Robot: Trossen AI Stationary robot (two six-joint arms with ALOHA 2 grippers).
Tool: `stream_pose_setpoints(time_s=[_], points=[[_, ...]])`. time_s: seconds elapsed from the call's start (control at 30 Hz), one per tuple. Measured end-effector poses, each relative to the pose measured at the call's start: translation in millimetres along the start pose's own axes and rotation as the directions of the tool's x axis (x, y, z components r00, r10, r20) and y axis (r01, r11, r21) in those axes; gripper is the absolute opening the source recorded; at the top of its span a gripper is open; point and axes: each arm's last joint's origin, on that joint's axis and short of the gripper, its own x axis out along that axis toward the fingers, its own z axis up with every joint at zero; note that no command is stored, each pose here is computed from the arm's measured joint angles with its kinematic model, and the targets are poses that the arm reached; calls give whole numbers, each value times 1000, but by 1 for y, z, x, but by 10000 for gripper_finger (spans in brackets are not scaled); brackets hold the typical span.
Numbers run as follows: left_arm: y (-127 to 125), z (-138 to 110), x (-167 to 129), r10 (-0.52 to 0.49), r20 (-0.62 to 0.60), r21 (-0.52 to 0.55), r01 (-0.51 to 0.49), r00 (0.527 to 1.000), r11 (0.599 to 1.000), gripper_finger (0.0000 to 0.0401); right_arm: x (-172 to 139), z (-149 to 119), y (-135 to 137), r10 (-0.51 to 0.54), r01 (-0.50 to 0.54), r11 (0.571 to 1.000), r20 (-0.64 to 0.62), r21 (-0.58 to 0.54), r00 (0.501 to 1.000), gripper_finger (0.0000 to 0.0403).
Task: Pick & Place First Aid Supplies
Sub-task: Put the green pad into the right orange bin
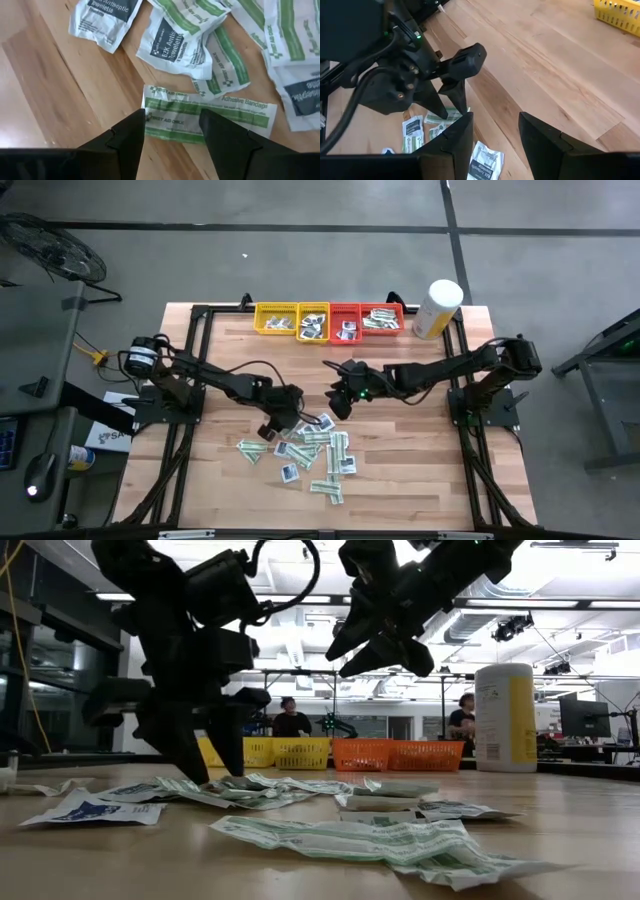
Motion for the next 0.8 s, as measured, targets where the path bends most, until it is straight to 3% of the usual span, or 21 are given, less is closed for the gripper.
stream_pose_setpoints(time_s=[0.17, 0.37, 0.63, 0.8], points=[[-2, -3, 3, -29, -24, -92, 27, 999, 995, 177, -1, -3, 3, 2, -2, 1000, -10, -10, 1000, 151], [-3, -4, 4, -35, -26, -195, 29, 999, 980, 115, -2, -8, 5, -16, 16, 1000, -15, -23, 1000, 151], [-2, -3, 1, 1, -25, -403, -11, 1000, 915, 37, -3, -12, 8, -21, 20, 999, -28, -37, 999, 151], [0, 1, -12, 53, 10, -452, -42, 999, 891, 5, -4, -13, 10, -17, 16, 999, -30, -41, 999, 151]])
